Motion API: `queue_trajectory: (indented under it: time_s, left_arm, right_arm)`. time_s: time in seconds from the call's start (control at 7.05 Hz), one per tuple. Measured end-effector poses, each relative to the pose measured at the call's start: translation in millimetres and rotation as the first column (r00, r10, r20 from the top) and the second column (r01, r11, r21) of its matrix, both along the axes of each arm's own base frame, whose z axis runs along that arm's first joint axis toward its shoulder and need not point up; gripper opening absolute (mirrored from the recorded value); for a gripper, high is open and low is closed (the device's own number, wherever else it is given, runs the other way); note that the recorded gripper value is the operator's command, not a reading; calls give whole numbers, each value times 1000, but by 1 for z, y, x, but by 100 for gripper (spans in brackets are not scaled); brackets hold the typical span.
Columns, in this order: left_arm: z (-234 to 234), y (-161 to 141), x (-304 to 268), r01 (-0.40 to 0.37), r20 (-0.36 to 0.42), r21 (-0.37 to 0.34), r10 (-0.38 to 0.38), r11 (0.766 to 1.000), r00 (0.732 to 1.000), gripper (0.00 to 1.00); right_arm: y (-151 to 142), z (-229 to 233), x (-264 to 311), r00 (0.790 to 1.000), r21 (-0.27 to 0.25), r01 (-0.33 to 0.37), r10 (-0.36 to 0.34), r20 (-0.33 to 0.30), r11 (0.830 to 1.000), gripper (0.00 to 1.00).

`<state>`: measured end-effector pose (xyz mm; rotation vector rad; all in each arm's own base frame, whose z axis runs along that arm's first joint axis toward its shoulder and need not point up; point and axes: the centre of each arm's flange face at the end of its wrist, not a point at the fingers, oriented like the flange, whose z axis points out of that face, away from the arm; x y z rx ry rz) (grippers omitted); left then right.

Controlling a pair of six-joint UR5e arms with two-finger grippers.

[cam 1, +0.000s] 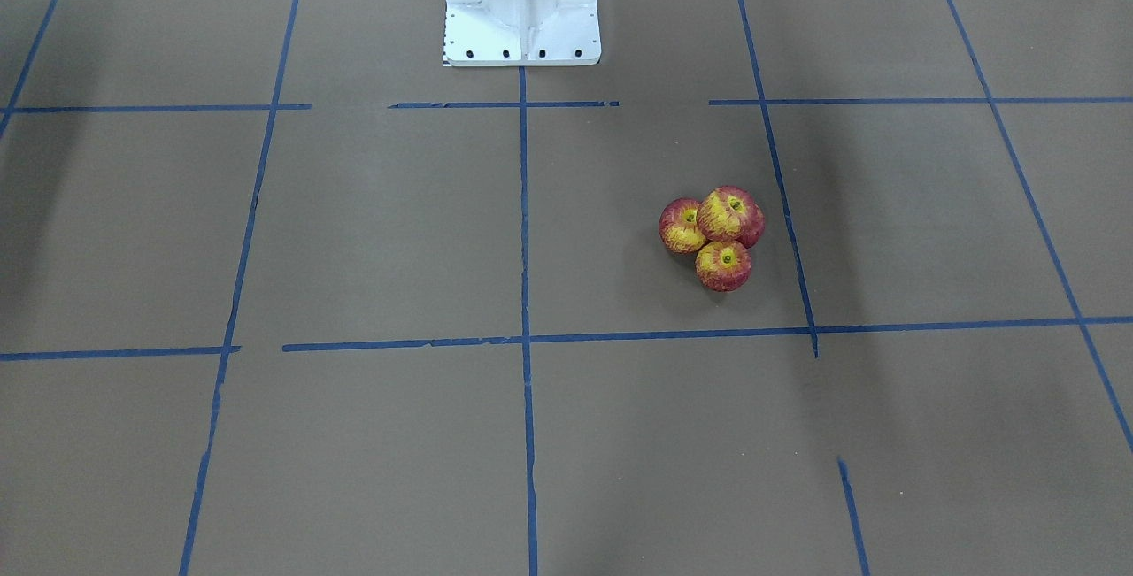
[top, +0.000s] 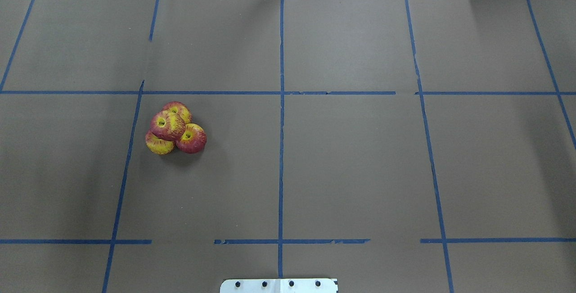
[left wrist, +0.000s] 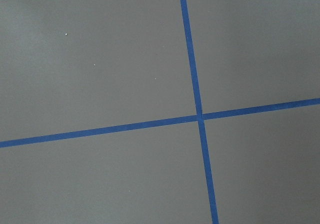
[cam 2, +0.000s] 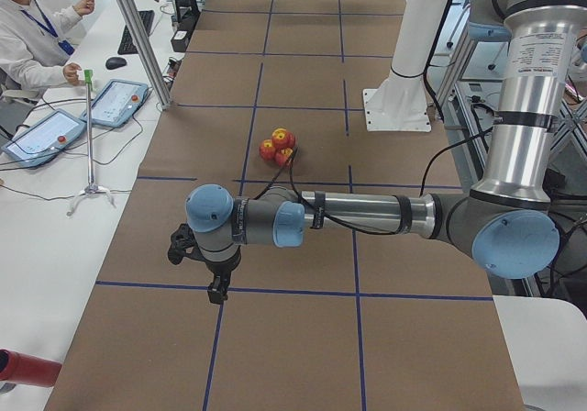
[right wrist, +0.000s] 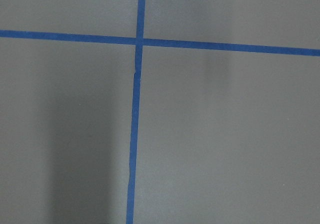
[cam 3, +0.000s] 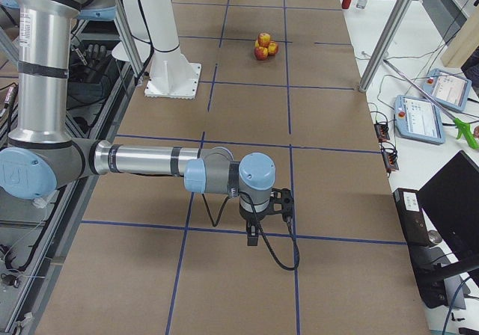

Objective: Stack apples

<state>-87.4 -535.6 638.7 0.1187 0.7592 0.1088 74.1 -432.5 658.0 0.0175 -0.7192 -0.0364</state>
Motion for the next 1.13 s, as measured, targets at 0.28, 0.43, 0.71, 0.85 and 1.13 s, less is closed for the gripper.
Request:
queue_trajectory:
  time_s: [0.28, 0.43, 0.71, 0.85, 1.13]
  left_arm:
    - [0, 0, 1, -1, 0, -1, 1, 1000, 1000, 100]
    - [0, 0, 1, -2, 0, -1, 2, 1000, 1000, 100]
    - [0, 0, 1, -2, 0, 0, 2, 1000, 1000, 100]
    - [-1, -1, 2, -4, 0, 1, 4, 1000, 1000, 100]
    - [-1, -1, 3, -6, 0, 2, 6, 1000, 1000, 100]
  right_arm:
    - [0, 0, 0, 1000, 0, 0, 0, 0, 1000, 100]
    - [0, 0, 0, 1000, 0, 0, 0, 0, 1000, 100]
    - [0, 0, 0, 1000, 0, 0, 0, 0, 1000, 100]
    - [0, 0, 0, 1000, 0, 0, 0, 0, 1000, 100]
    - [0, 0, 0, 1000, 0, 0, 0, 0, 1000, 100]
